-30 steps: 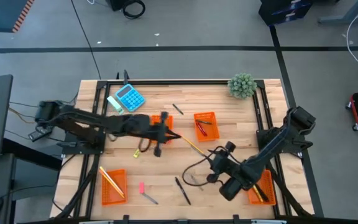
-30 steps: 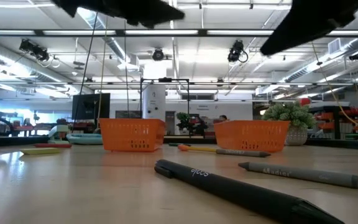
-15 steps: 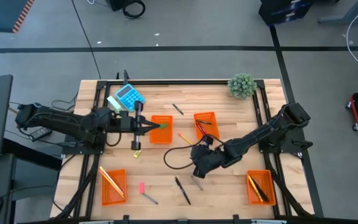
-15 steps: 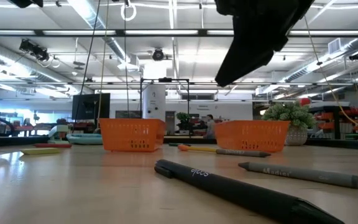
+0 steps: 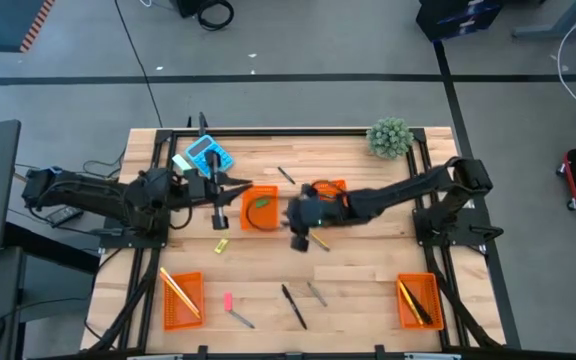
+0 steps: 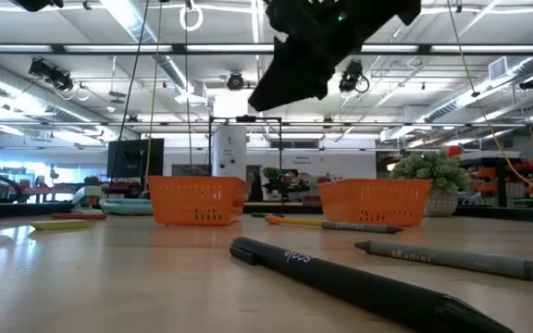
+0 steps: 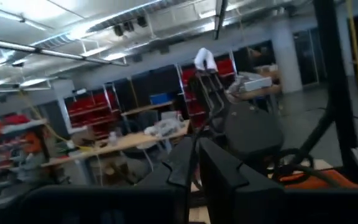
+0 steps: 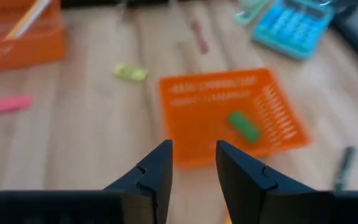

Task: Sort crayons/erasers/pens/pencils in bins
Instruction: Put the middle gray crayon into the top right orange bin

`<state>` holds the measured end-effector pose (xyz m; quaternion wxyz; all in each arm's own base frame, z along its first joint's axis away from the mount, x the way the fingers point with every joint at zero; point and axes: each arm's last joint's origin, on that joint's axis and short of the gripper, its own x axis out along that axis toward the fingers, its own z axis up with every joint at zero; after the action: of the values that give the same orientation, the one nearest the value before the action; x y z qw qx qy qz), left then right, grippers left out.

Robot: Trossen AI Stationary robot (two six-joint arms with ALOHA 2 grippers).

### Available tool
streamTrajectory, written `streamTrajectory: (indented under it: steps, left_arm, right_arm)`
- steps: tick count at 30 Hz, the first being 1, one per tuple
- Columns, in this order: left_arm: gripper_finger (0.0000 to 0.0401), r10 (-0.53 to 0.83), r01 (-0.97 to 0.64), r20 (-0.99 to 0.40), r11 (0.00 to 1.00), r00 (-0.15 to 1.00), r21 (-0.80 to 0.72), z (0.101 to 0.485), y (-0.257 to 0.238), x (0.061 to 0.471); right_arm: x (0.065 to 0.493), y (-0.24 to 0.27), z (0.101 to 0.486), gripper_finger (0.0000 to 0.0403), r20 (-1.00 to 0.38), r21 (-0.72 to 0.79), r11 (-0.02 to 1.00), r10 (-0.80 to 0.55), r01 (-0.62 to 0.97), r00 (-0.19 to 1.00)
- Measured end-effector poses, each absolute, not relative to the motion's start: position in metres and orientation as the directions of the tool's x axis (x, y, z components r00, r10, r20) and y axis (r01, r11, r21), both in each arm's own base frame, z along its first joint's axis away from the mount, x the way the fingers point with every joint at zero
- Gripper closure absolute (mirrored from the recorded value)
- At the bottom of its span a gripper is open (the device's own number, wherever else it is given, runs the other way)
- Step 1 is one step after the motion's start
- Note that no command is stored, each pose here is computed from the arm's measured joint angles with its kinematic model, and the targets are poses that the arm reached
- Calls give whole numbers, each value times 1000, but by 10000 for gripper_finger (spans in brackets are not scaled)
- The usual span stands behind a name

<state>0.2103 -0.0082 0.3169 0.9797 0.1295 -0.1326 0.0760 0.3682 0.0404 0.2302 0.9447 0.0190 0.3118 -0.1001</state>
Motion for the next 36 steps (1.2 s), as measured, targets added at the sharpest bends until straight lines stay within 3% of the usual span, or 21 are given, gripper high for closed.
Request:
streamTrajectory:
  steps: [5, 12, 19, 26, 29, 36]
  left_arm:
    - [367, 118, -172, 226, 957, 967, 235, 313, -7, 210]
    - [356, 147, -188, 261, 972, 954, 142, 334, 0, 196]
    - [355, 165, -179, 114, 976, 980, 123, 329, 13, 189]
    - [355, 71, -74, 35, 995, 997, 68, 321, 7, 189]
    - [355, 38, -40, 20, 994, 999, 101, 319, 2, 192]
    - [358, 39, -46, 58, 990, 998, 134, 323, 1, 191]
  right_arm:
    - [364, 40, 226, 274, -618, -102, 963, -257, 248, 743]
    - [377, 40, 235, 274, -589, -113, 958, -278, 264, 759]
    - [409, 19, 212, 274, -746, -195, 934, -340, 301, 572]
    - [404, 26, 179, 274, -898, -245, 902, -350, 356, 268]
    - [401, 30, 177, 274, -900, -251, 908, -347, 337, 264]
    - [400, 29, 207, 274, -856, -225, 916, -349, 332, 382]
